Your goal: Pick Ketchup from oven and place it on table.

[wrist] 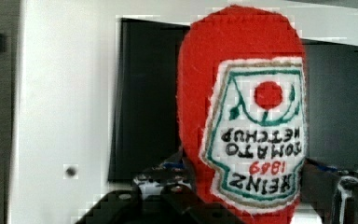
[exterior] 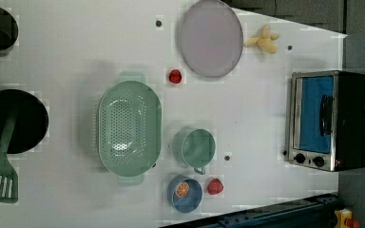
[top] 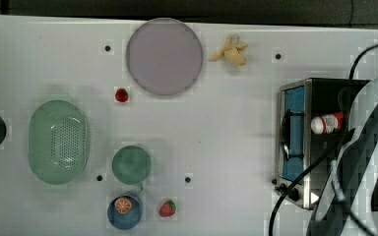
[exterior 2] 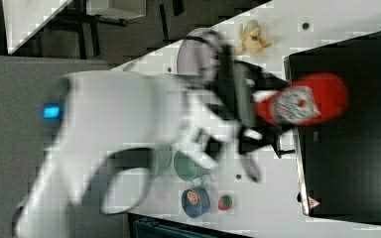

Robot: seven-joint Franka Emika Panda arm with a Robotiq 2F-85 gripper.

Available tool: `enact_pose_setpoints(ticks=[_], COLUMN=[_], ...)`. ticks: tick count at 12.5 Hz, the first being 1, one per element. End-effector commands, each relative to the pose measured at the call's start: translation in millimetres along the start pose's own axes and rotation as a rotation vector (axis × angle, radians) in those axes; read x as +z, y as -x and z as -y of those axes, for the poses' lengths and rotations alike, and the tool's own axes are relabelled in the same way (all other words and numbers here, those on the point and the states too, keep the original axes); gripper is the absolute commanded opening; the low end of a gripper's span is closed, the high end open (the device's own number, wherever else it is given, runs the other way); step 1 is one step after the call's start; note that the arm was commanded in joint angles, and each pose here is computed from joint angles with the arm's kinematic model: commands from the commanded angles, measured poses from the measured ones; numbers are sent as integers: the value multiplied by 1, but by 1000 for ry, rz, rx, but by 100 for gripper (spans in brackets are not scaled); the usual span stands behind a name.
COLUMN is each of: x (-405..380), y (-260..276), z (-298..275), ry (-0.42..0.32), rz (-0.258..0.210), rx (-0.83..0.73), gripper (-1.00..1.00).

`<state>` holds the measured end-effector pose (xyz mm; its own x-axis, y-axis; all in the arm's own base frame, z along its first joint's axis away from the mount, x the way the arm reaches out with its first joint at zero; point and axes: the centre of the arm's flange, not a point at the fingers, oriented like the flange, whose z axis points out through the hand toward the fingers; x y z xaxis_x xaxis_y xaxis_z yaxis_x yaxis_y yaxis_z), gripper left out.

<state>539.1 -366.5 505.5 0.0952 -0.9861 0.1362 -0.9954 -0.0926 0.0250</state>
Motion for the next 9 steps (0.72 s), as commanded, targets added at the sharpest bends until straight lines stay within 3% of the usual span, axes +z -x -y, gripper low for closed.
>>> enact_pose_setpoints(ticks=[1, 5, 9], x=[-78, -97, -89], y=[72, 175, 278], z=[26, 51, 81], ry=[-65, -4, 30], rz=[55, 163, 203], rx=[-110, -300, -488], gripper=[27, 27, 27])
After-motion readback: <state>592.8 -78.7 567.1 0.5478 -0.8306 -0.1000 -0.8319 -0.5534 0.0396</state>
